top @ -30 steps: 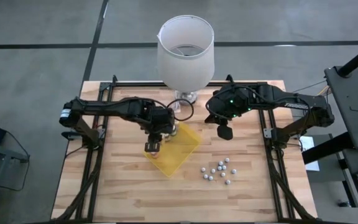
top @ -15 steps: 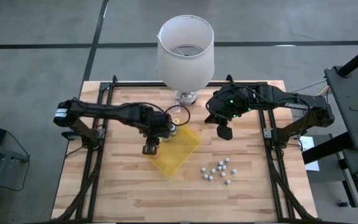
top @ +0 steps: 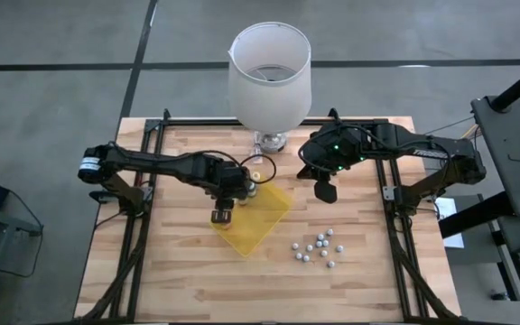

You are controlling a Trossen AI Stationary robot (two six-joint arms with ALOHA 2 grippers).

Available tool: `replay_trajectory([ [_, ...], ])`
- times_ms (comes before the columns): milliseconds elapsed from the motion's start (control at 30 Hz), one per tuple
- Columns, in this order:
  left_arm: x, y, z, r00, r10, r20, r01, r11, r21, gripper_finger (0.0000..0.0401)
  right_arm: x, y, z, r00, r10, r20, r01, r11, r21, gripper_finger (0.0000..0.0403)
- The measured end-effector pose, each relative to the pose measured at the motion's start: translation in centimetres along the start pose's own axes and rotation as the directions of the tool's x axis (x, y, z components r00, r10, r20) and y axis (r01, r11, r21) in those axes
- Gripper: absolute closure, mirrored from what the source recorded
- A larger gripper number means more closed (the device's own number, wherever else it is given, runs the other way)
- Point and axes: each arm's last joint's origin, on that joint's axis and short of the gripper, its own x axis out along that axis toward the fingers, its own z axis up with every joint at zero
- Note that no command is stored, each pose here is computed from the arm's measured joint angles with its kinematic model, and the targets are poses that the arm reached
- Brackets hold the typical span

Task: Pick & Place food coloring
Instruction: Put the large yellow food coloring bottle into the yellow bin

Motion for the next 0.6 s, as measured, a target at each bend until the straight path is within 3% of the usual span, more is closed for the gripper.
replay_trajectory([
  [600, 3.8, -0.1, -1.8, 1.000, 0.002, -0.018, -0.003, 0.999, -0.046, 0.0305, 0.0, -0.1, 0.0, 1.000, -0.027, 0.004, 0.027, 1.000, 0.000, 0.0394],
])
